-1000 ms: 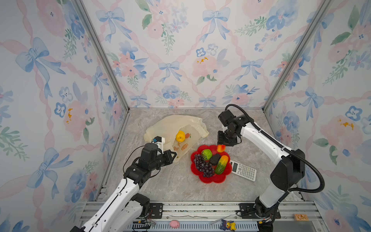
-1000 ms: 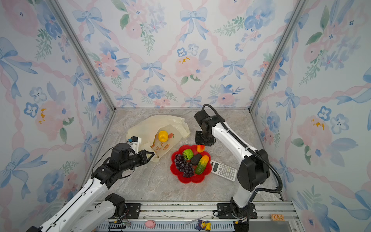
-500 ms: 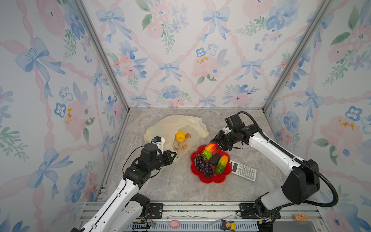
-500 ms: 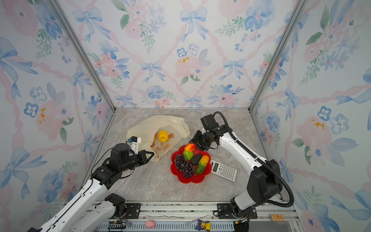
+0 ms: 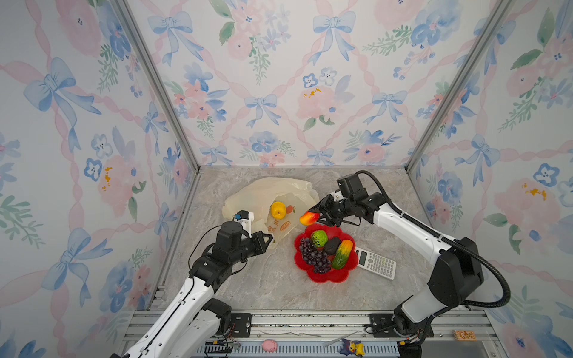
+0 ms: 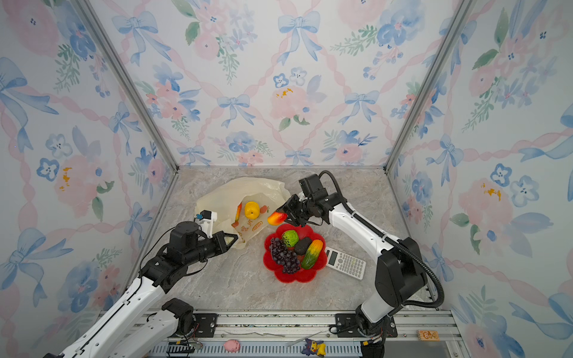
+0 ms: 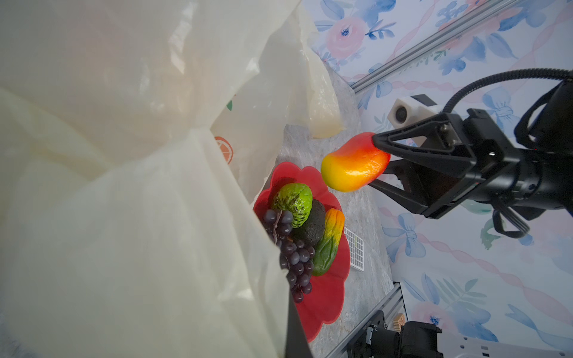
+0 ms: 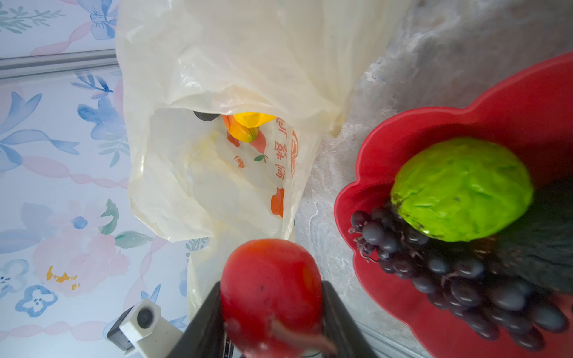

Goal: Place the fruits into the plastic bag
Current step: 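Grasp the mango and carry it into the bag mouth with the right gripper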

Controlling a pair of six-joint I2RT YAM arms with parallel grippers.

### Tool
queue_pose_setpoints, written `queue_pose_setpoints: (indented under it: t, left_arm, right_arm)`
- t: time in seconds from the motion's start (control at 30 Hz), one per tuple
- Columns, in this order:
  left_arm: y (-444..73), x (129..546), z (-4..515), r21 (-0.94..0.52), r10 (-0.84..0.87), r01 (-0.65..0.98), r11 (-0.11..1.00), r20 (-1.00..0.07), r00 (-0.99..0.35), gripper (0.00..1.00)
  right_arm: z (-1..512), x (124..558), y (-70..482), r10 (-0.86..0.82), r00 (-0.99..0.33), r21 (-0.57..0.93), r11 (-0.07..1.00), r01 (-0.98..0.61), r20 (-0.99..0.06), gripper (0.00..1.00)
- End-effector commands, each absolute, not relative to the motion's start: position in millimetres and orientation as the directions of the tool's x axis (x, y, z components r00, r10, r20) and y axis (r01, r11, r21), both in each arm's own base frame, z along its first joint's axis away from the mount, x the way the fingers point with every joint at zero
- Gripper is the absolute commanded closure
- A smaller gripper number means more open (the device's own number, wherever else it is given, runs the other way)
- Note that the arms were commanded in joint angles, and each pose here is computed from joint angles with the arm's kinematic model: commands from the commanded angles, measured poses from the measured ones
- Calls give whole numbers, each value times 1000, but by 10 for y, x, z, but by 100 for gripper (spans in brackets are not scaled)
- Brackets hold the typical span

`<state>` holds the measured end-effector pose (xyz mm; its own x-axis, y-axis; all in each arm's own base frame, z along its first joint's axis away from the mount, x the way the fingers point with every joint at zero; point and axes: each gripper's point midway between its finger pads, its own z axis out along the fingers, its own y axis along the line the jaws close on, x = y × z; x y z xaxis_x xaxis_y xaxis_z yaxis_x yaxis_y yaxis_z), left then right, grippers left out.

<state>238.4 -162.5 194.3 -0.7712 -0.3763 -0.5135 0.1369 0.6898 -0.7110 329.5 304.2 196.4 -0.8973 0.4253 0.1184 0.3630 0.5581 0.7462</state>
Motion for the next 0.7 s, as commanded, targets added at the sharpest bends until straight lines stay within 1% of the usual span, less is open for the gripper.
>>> queue_pose_setpoints:
  t: [0.0, 0.33, 0.67]
  left_arm:
    - [-1615, 2381, 1978, -722, -389, 141, 677, -514, -764, 100]
    - [-1601, 2372, 1961, -725, -398, 132, 676, -510, -763, 100]
    - [-1600, 2361, 1951, -729, -401, 129, 672, -505, -764, 100]
  right_arm:
    - [2049, 3395, 3339, 396, -909, 784, 521, 338, 129, 65]
    - [1948, 3521, 3967, 337, -927, 818, 478, 320, 165, 65]
    - [1694, 3563, 4495, 298, -930, 831, 443, 337, 218, 66]
